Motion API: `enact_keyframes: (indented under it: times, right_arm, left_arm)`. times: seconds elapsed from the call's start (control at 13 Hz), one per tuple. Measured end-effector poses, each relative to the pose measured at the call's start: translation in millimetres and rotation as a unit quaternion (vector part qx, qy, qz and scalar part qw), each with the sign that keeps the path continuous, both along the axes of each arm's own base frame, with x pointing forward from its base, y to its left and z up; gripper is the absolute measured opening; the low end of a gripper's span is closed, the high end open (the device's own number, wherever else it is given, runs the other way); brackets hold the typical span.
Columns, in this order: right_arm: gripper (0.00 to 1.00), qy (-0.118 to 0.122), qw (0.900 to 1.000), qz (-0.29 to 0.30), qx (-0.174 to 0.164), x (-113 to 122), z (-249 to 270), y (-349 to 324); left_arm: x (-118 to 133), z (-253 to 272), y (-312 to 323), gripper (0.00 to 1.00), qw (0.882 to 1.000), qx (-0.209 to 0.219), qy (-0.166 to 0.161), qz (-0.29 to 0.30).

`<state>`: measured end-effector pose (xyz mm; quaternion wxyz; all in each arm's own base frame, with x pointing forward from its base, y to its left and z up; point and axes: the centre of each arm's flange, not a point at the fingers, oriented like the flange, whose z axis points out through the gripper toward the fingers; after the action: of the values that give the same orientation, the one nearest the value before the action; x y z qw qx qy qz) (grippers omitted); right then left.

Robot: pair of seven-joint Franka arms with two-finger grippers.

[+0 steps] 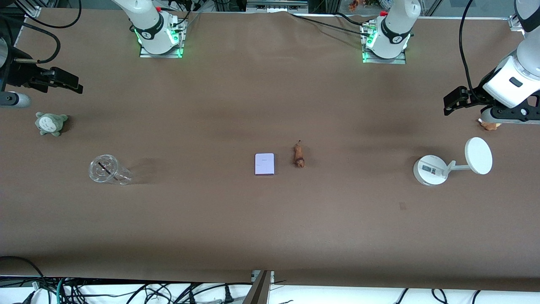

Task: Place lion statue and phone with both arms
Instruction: 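Reach the left gripper toward the brown lion statue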

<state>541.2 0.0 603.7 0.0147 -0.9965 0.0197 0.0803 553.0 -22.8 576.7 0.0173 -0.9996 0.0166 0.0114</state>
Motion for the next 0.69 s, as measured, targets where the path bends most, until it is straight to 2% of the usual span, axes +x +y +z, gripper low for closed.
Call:
enact_keyframes:
  times: [0.69]
  right_arm:
    - [1.0,0.003,1.0,0.001,-0.001,6.0,-7.4,0.9]
  left_arm:
    - [0.0,0.0,0.0,1.0,1.0,0.0,0.0,0.0]
